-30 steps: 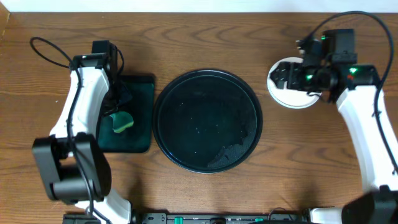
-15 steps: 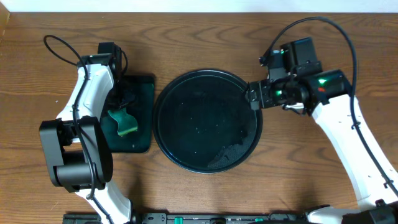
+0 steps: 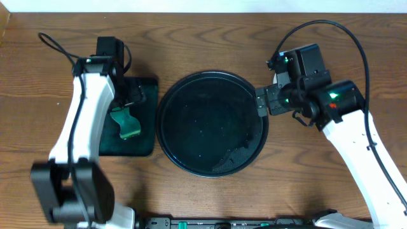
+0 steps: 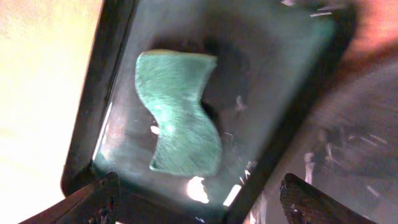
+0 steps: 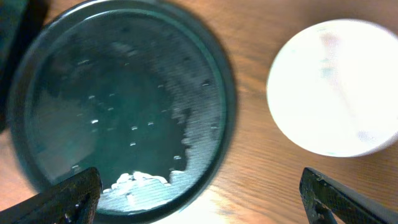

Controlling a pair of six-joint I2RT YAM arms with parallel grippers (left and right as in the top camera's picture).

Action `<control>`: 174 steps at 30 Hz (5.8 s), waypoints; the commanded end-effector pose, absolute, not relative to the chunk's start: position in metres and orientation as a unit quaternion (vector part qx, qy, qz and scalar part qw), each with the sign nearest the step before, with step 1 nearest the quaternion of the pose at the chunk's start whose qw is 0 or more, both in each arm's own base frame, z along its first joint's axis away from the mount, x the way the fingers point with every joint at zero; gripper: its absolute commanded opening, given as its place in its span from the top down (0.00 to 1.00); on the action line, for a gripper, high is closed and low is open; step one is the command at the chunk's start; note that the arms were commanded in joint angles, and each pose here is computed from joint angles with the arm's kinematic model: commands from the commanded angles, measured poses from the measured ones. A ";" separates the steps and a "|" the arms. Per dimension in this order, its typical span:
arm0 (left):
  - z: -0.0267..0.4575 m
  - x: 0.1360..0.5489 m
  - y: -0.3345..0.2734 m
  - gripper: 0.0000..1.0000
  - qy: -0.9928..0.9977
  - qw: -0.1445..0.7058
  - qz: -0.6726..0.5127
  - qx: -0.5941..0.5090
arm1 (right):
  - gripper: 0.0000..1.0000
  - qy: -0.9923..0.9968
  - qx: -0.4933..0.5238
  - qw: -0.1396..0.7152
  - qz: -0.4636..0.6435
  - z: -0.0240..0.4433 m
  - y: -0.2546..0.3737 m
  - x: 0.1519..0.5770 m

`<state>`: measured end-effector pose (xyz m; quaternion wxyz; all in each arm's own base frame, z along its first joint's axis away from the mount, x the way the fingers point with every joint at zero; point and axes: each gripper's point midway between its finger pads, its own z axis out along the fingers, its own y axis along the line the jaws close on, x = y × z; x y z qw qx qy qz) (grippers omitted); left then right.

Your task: Clean dirty plates on tray and stack at the side

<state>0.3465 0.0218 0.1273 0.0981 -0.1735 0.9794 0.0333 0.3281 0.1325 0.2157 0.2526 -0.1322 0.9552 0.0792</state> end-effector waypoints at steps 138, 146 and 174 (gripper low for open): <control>0.304 0.148 -0.019 0.17 0.943 0.332 -0.030 -0.004 | 0.01 0.582 -0.085 0.797 0.139 0.259 0.049 0.224; 0.304 0.148 -0.019 0.17 0.943 0.332 -0.030 -0.004 | 0.01 0.596 -0.083 0.785 0.145 0.244 0.051 0.229; 0.304 0.148 -0.019 0.16 0.943 0.332 -0.030 -0.004 | 0.01 0.726 -0.026 0.676 0.123 0.161 0.038 0.243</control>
